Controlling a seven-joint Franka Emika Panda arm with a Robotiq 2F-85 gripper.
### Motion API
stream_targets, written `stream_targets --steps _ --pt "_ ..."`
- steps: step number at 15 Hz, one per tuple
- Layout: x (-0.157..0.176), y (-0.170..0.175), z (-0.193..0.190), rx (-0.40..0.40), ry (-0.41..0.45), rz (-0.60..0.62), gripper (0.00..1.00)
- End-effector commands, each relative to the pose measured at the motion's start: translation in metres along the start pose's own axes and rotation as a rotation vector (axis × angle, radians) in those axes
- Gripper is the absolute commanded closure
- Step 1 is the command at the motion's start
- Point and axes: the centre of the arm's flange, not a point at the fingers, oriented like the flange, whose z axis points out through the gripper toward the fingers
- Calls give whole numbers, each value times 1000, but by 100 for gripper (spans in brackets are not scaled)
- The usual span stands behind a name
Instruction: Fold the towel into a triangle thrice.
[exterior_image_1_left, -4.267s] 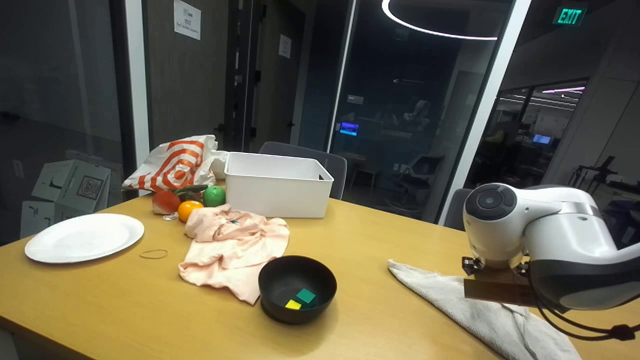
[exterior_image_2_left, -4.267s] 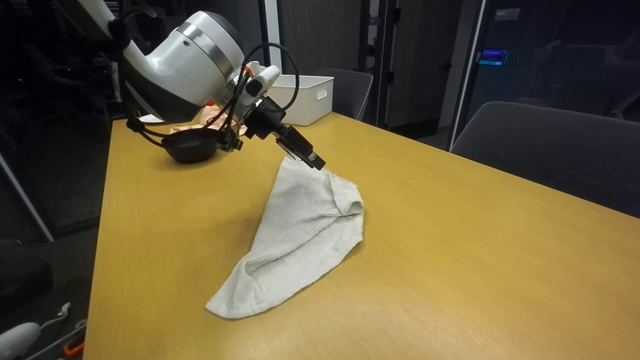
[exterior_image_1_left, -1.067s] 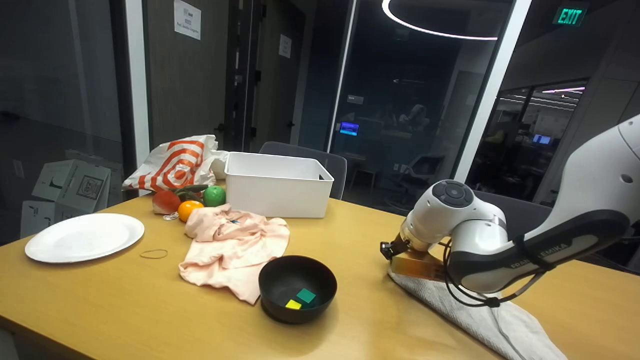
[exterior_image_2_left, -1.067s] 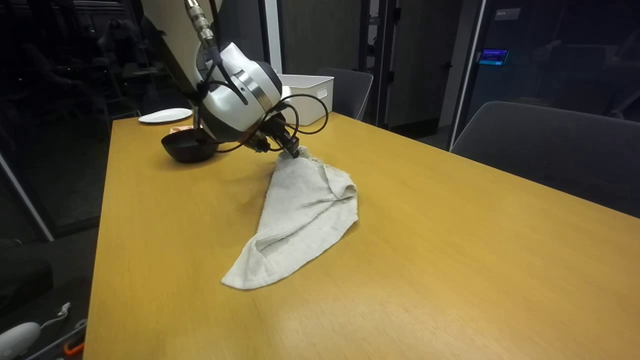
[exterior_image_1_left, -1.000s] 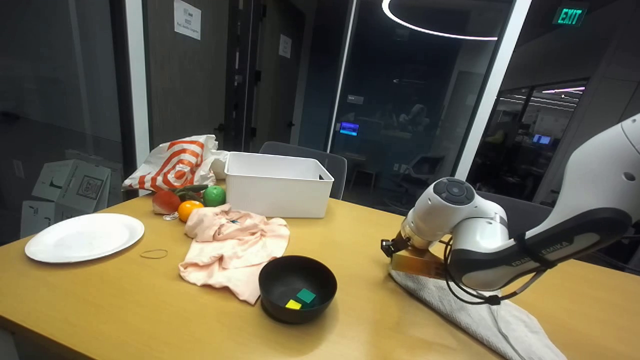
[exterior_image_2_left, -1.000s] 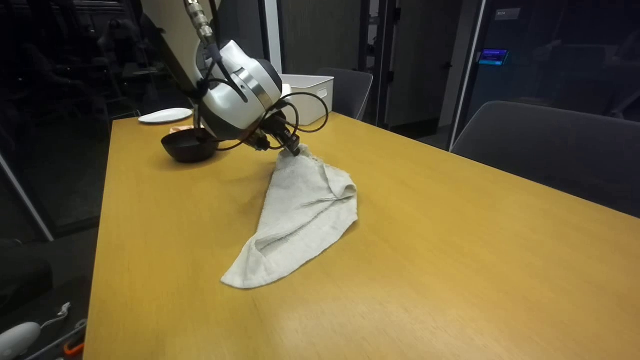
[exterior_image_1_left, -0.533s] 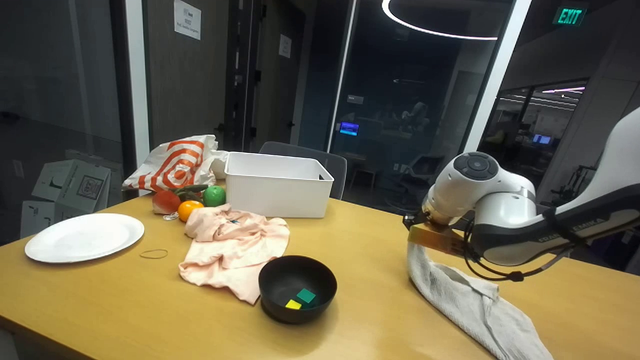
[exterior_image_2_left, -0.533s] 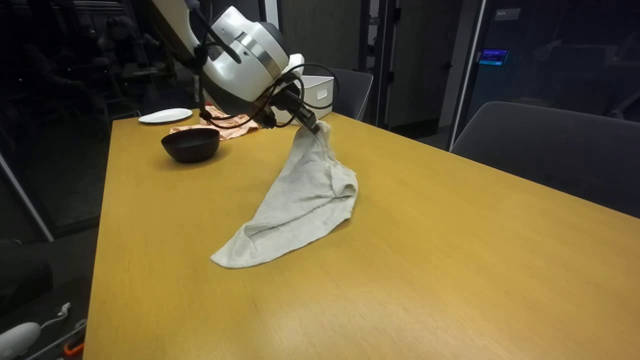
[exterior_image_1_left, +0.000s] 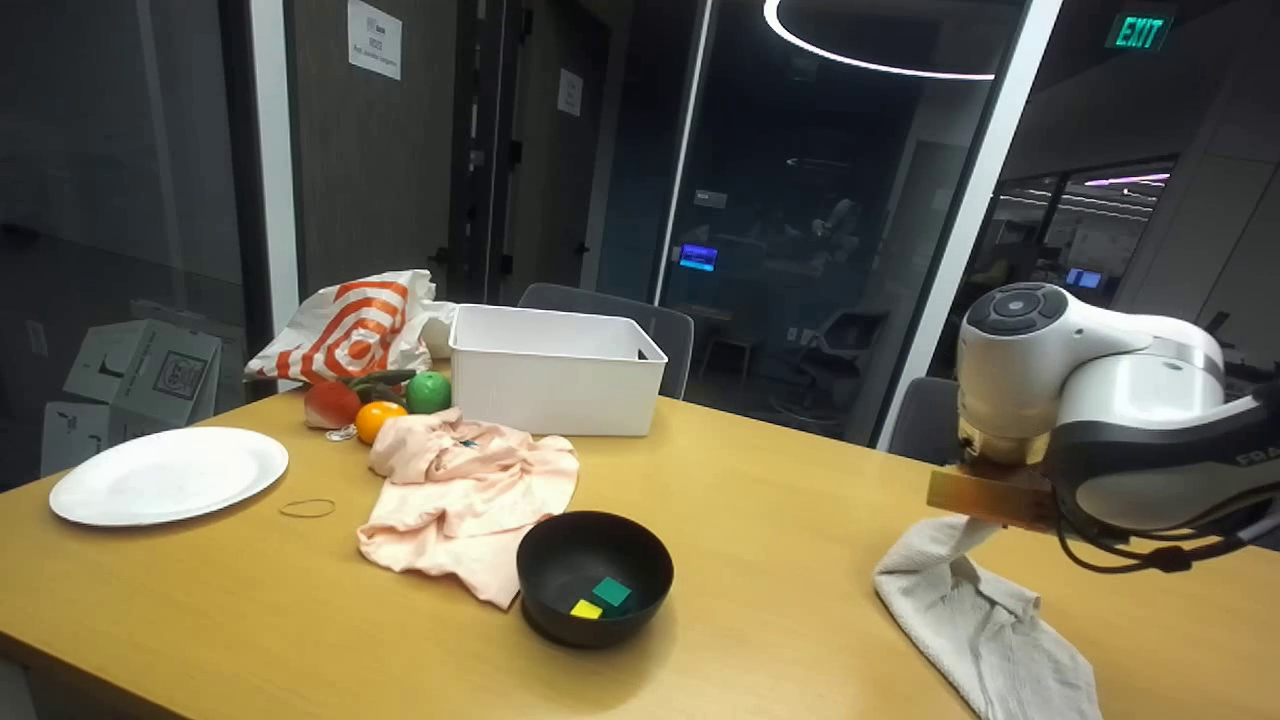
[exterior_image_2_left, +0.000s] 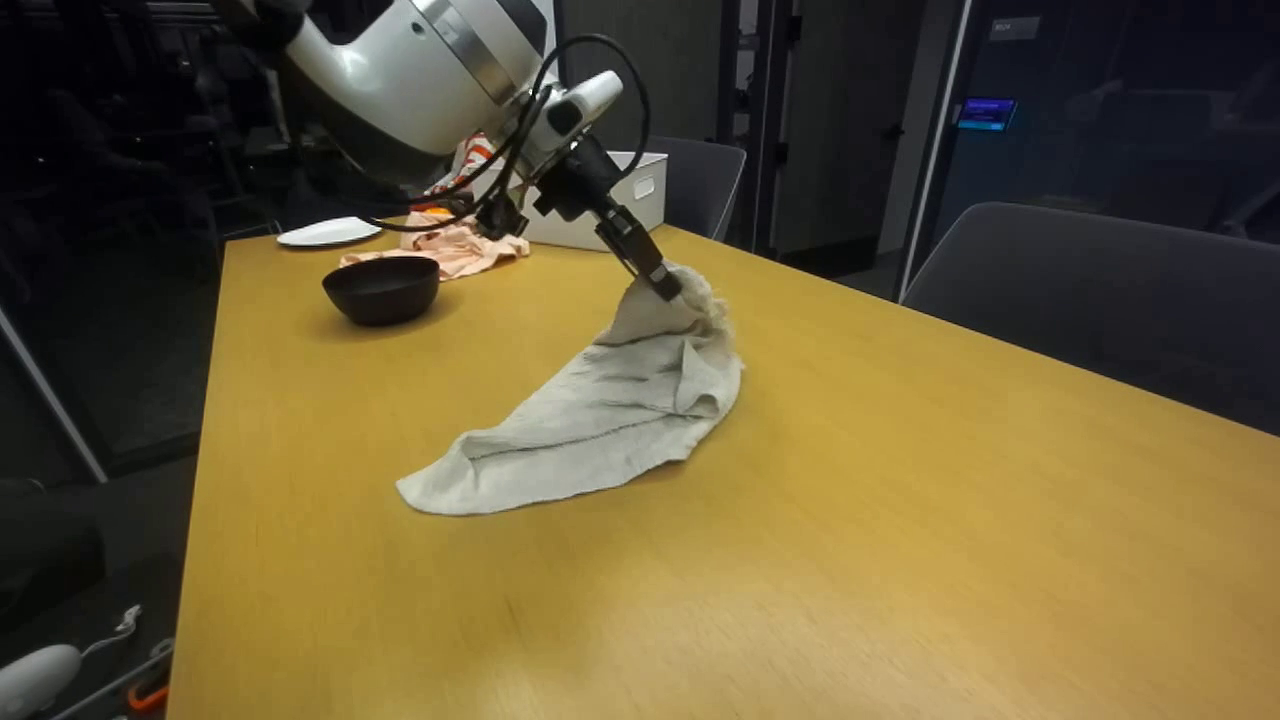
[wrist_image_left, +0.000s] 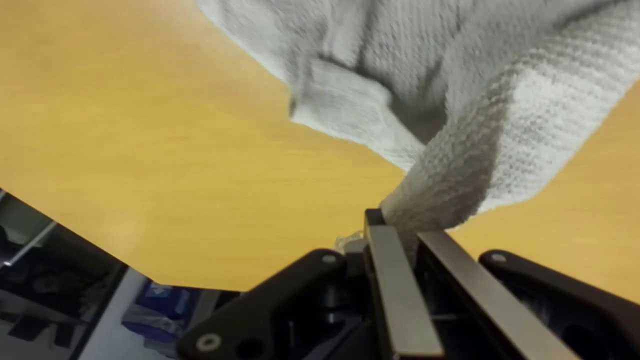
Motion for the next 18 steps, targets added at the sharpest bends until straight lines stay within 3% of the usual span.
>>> stream_targets --steps 1,4,7,9,10,13,18 --pt "-21 49 -23 -15 -209 -32 91" --pt "-53 50 -8 13 -391 -92 92" --pt "-94 49 26 -31 -565 -148 93" --pt "-117 45 44 -40 -631 -152 92" --pt "-122 45 49 -65 -640 -135 68" --pt "-101 55 31 -40 -610 -84 60" --pt "-79 81 -7 -21 -627 -63 21"
